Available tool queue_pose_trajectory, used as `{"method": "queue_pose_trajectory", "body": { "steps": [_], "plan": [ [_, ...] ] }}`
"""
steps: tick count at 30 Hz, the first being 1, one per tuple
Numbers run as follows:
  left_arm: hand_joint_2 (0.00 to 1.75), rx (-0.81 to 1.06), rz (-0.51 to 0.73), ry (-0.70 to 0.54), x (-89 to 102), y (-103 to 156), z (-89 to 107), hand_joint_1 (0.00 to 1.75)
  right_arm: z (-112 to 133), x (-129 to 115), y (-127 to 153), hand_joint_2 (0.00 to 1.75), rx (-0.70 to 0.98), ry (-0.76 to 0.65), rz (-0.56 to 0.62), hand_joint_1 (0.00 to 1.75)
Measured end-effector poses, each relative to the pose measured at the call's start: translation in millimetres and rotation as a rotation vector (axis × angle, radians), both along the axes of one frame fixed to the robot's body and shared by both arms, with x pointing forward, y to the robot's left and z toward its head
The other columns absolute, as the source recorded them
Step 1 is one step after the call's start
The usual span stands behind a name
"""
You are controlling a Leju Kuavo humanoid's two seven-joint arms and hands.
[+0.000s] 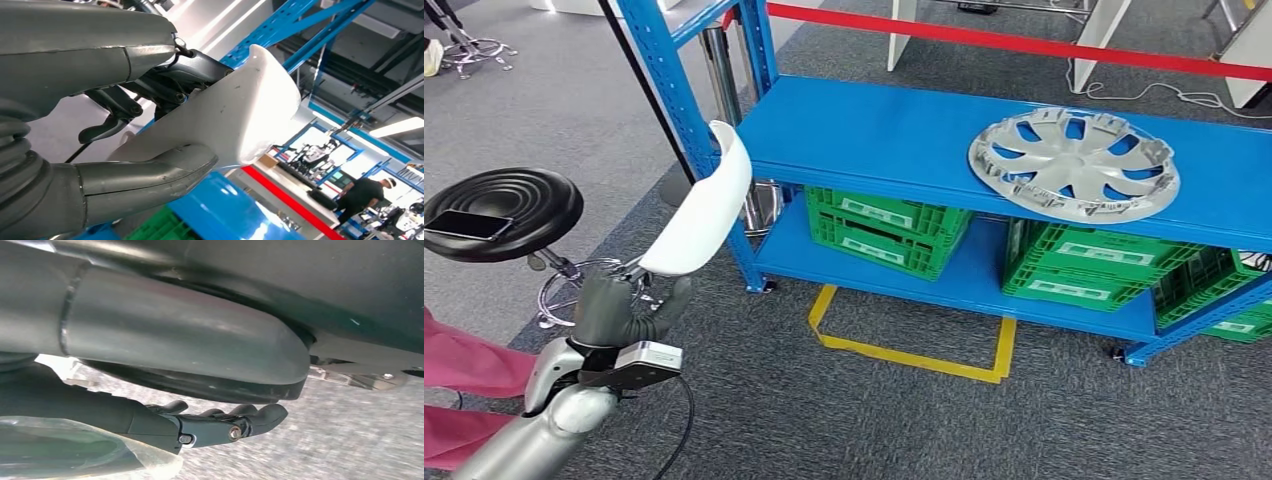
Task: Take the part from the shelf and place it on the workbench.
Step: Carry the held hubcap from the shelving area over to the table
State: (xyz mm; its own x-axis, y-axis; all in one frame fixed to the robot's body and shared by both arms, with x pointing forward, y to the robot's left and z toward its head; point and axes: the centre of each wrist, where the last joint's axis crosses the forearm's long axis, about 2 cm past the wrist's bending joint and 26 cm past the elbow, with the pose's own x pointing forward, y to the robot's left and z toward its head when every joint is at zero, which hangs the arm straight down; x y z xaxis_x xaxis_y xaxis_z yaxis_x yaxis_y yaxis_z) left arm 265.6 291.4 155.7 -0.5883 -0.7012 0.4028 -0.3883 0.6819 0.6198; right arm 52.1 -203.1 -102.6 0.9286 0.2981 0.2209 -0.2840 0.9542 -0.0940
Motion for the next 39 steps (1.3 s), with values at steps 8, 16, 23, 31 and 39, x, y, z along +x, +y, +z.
{"method": "queue_pose_trajectory", "body": {
  "steps": [8, 16, 23, 31, 39],
  "plan": [
    [1.75, -0.003, 0.021, 0.014, 1.5, 10, -1.8, 1.75, 2, 4, 5, 0.00, -0.015, -0.036, -0.015, 0.00],
    [1.75, 0.004, 0.064, 0.044, -5.9, 34, -8.0, 1.75, -1, -17, 2, 0.00, -0.016, -0.073, -0.022, 0.00],
    [1.75, 0.022, 0.064, 0.039, -4.8, 39, -4.9, 1.75, -1, -17, 1, 0.00, -0.016, -0.065, -0.035, 0.00],
    [1.75, 0.025, 0.056, 0.043, -4.5, 37, -5.0, 1.75, -1, -16, 1, 0.00, -0.016, -0.059, -0.043, 0.00],
    [1.75, 0.029, 0.056, 0.033, -1.8, 38, -2.1, 1.75, -2, -16, 0, 0.00, -0.018, -0.055, -0.049, 0.00]
  ]
}}
